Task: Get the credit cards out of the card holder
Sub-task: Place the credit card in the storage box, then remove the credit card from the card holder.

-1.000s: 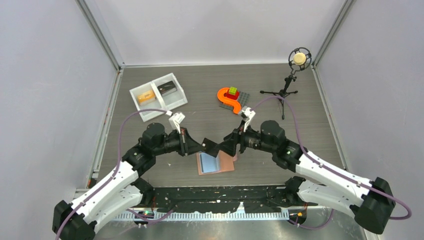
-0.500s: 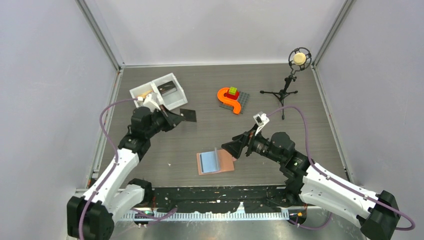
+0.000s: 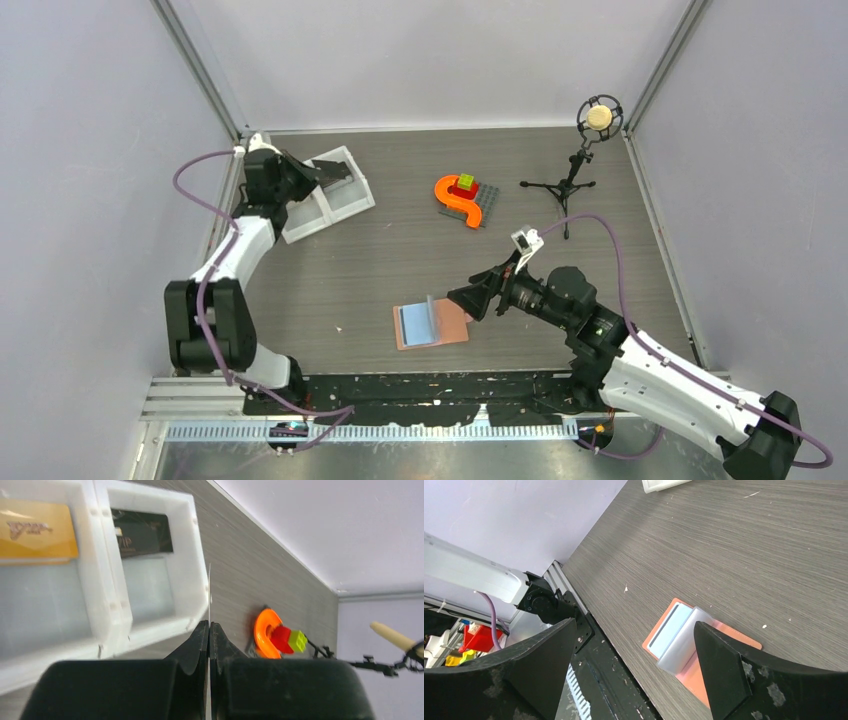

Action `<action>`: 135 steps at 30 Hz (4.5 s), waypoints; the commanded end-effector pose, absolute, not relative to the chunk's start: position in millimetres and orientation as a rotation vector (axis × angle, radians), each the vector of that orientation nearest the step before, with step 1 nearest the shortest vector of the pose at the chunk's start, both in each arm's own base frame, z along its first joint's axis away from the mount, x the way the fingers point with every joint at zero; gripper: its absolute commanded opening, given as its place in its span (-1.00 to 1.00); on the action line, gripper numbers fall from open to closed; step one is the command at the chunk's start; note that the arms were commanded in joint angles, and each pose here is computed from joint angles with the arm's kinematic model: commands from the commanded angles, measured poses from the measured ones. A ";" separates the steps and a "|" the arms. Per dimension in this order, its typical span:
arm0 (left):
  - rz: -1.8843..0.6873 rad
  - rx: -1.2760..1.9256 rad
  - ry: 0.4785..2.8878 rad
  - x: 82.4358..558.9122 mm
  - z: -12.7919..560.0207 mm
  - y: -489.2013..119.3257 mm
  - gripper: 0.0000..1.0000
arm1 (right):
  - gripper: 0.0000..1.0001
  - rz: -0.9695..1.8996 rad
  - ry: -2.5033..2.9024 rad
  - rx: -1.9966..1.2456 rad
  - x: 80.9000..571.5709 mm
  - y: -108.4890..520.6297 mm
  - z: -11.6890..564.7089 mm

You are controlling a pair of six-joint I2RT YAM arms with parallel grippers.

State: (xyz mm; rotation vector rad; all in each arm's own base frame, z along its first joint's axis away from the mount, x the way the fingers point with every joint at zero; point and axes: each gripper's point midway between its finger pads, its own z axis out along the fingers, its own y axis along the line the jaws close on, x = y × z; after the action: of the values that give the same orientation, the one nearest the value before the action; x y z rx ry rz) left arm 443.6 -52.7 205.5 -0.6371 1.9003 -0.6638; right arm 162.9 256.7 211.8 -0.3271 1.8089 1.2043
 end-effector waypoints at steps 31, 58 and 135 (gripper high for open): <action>-0.516 -0.724 1.932 561.5 147.8 -20.3 -0.99 | 0.91 1.044 1.819 -0.355 191.6 260.4 229.3; -0.545 -0.752 1.960 568.7 140.3 -25.0 -0.34 | 0.91 1.045 1.801 -0.341 190.3 256.6 233.0; -0.971 -0.166 2.433 183.9 103.8 -149.4 0.06 | 0.59 0.360 2.415 -0.337 163.4 363.8 43.0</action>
State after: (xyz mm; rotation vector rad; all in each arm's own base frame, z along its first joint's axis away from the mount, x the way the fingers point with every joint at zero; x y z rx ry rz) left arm 179.0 -146.7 96.7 -0.1923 2.4802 -0.9520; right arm 157.1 354.5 33.2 -0.3737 2.4478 0.3479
